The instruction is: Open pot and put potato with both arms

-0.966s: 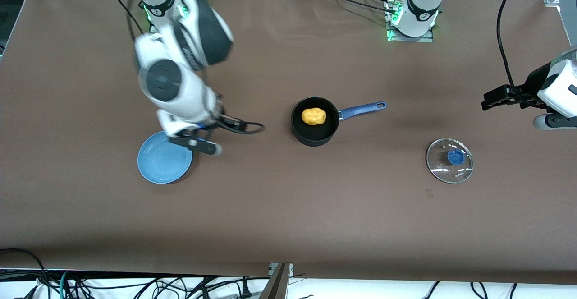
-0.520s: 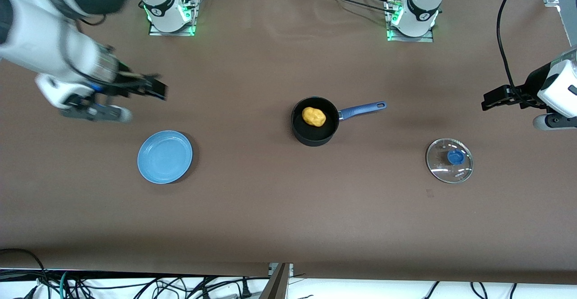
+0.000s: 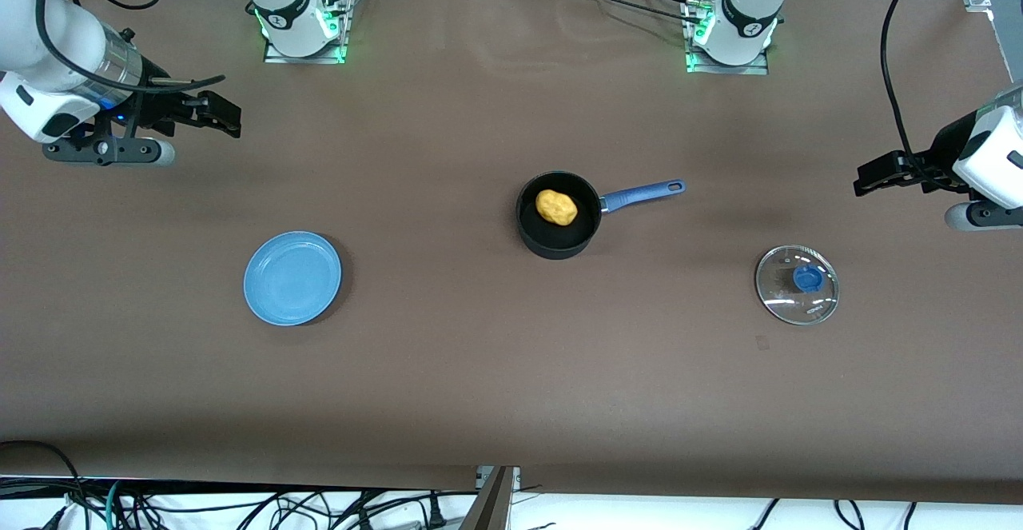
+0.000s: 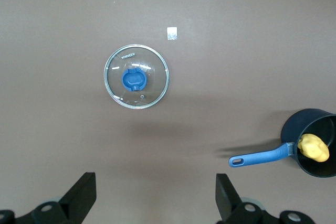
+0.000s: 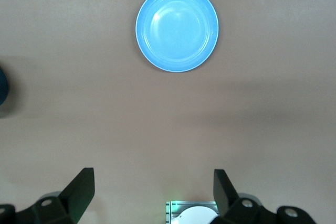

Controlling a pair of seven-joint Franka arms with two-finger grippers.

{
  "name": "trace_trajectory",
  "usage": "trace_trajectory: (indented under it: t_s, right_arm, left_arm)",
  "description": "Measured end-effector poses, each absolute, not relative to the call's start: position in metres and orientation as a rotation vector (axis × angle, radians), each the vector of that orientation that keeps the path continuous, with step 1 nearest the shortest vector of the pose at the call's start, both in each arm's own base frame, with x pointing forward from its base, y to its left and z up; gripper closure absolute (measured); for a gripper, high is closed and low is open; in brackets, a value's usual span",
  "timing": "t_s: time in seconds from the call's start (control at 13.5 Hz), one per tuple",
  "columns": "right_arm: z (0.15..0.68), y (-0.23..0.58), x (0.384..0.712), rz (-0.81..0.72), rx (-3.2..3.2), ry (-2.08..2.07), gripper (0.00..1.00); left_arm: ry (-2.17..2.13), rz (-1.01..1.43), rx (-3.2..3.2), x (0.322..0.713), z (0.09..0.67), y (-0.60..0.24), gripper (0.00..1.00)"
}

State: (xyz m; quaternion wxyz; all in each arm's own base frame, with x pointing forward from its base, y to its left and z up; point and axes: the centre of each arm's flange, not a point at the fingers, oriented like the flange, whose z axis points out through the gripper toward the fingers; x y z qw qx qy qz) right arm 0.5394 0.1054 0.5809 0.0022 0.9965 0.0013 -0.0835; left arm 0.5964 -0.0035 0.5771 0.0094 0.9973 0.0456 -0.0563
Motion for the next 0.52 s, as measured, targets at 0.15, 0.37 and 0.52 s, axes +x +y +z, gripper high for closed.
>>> trace_trajectory:
  t_s: [0.15,0.37,0.52]
  right_arm:
    - [0.581,0.094,0.543,-0.245,3.123,0.065,0.0]
    - [0.584,0.084,0.545,-0.224,3.115,0.125,0.0]
    - [0.588,0.086,0.546,-0.203,3.109,0.135,0.0]
  left_arm:
    - [0.142,-0.176,3.115,0.596,0.577,-0.003,0.0]
    - [0.142,-0.176,3.115,0.596,0.577,-0.003,0.0]
    - [0.142,-0.176,3.115,0.596,0.577,-0.003,0.0]
